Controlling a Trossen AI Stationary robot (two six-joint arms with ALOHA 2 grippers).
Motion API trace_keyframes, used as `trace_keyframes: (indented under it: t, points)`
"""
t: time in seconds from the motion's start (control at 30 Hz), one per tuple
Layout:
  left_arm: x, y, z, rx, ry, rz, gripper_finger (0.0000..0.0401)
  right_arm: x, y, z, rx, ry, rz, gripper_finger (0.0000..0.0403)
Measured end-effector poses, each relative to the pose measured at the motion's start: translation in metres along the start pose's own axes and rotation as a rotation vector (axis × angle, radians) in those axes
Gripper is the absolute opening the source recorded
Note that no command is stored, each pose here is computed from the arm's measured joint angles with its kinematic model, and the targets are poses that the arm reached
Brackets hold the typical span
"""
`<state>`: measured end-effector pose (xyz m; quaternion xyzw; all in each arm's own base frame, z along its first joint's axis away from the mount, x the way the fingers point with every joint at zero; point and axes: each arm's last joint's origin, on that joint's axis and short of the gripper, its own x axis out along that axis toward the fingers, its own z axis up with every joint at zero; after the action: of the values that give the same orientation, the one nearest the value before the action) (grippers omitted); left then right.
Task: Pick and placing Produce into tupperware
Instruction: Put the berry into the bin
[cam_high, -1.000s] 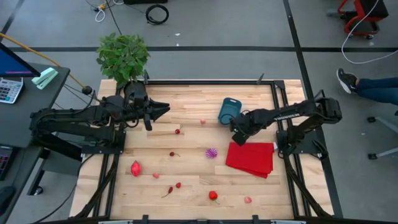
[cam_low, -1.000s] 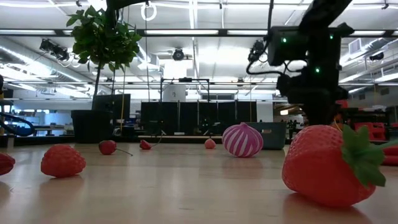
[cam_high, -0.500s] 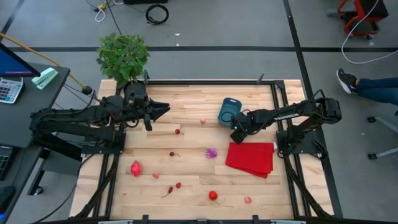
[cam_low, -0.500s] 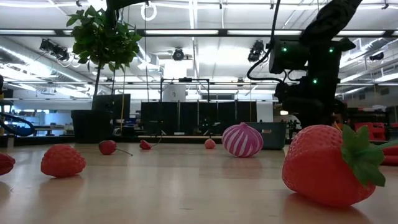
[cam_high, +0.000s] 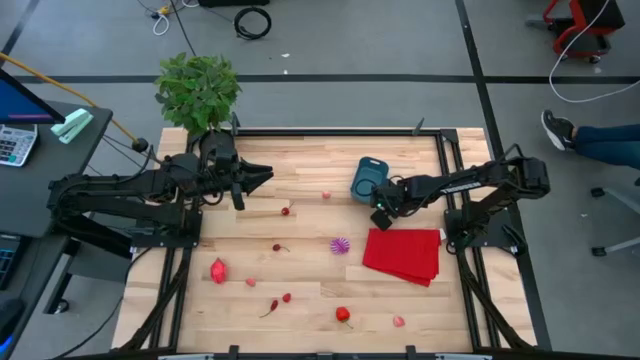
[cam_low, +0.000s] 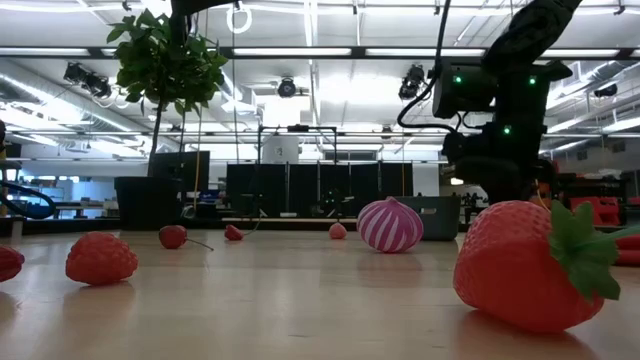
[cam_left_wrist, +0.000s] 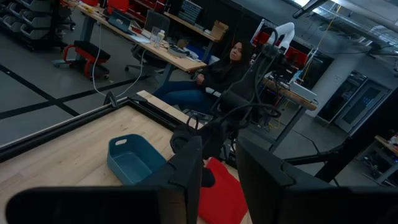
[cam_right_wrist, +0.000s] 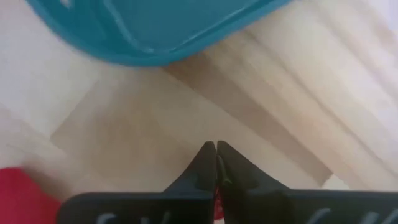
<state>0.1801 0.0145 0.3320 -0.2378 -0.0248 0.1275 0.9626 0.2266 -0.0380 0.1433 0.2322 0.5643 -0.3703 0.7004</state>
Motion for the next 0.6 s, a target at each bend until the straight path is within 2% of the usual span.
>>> trace_keyframes:
  t: [0.17, 0.33, 0.4, 0.5, 0.6]
  points:
    - [0.0, 0.0, 0.0, 0.0, 0.0, 0.001, 0.0102, -0.03, 0.002, 0.012, 0.09, -0.136, -0.008, 0.0004]
    - [0.0, 0.0, 0.0, 0.0, -0.001, 0.001, 0.0097, -0.076, 0.0, 0.038, 0.259, -0.46, 0.042, 0.0004]
    - [0.0, 0.0, 0.0, 0.001, 0.0, 0.001, 0.0096, -0.087, -0.001, 0.05, 0.289, -0.58, 0.07, 0.0003]
    - [0.0, 0.0, 0.0, 0.0, 0.0, 0.001, 0.0097, -0.09, -0.005, 0.071, 0.301, -0.675, 0.114, 0.0003]
    - [0.0, 0.0, 0.0, 0.0, 0.0, 0.001, 0.0098, -0.076, -0.011, 0.09, 0.269, -0.646, 0.101, 0.0002]
